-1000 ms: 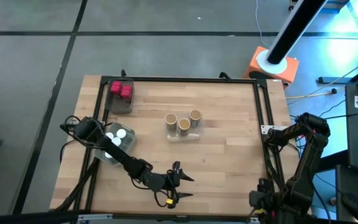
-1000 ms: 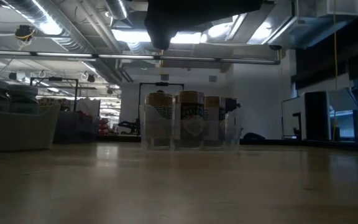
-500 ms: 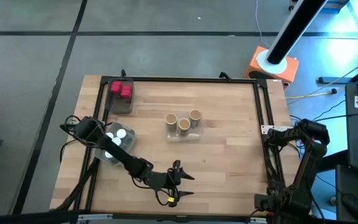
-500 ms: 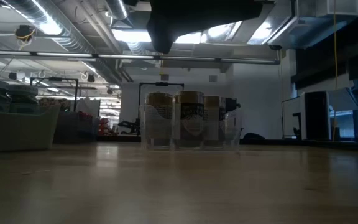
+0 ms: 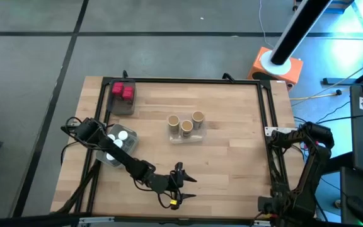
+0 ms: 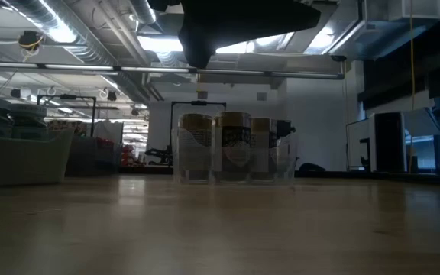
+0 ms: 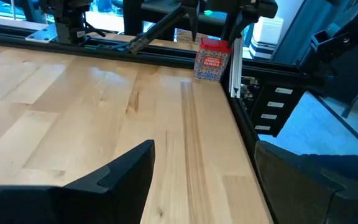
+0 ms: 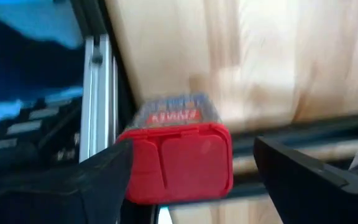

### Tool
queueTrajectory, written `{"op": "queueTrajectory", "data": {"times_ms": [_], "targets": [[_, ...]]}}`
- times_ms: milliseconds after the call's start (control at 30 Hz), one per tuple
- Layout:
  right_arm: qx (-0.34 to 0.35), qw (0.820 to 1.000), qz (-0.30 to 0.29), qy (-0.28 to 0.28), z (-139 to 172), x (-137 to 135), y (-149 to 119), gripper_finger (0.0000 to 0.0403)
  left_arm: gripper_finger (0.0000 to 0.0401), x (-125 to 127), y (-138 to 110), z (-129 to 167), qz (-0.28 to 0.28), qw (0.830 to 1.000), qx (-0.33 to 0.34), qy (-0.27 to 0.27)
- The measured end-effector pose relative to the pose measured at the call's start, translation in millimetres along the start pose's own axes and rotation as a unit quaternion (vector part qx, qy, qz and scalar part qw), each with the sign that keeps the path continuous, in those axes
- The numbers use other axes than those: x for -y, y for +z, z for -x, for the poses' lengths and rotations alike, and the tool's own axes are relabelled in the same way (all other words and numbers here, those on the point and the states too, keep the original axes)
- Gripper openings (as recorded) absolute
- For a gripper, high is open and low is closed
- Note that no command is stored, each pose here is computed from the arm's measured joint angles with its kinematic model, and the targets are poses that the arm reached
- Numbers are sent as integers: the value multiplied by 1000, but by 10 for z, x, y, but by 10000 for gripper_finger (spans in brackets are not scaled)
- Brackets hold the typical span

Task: Sort spices by type
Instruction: Put the red seasoning can into the black bin

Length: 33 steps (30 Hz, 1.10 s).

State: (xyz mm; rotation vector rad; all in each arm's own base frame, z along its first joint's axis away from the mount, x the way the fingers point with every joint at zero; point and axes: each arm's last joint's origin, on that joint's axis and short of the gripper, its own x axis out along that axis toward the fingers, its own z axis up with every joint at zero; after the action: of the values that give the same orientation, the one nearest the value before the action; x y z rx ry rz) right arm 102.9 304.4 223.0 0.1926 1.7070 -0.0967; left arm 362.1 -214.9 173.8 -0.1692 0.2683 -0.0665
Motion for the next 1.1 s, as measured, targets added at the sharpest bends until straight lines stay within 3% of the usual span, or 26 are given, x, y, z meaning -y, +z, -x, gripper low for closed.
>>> {"op": "queueTrajectory", "data": {"times_ms": [200,667,833,1100], "targets": [[65,997,11,-35,-20,50,63,330,266,-15,2,-7,0,1000,-1,2],[71,995,-21,-64,-9,110,57,330,266,-23,-1,-10,2,1000,-2,4],[29,995,-47,-87,0,161,0,330,266,-23,-1,-10,3,1000,-2,4],[16,995,-52,-87,12,167,-6,330,266,-24,-8,-12,1,1000,-4,4]]}}
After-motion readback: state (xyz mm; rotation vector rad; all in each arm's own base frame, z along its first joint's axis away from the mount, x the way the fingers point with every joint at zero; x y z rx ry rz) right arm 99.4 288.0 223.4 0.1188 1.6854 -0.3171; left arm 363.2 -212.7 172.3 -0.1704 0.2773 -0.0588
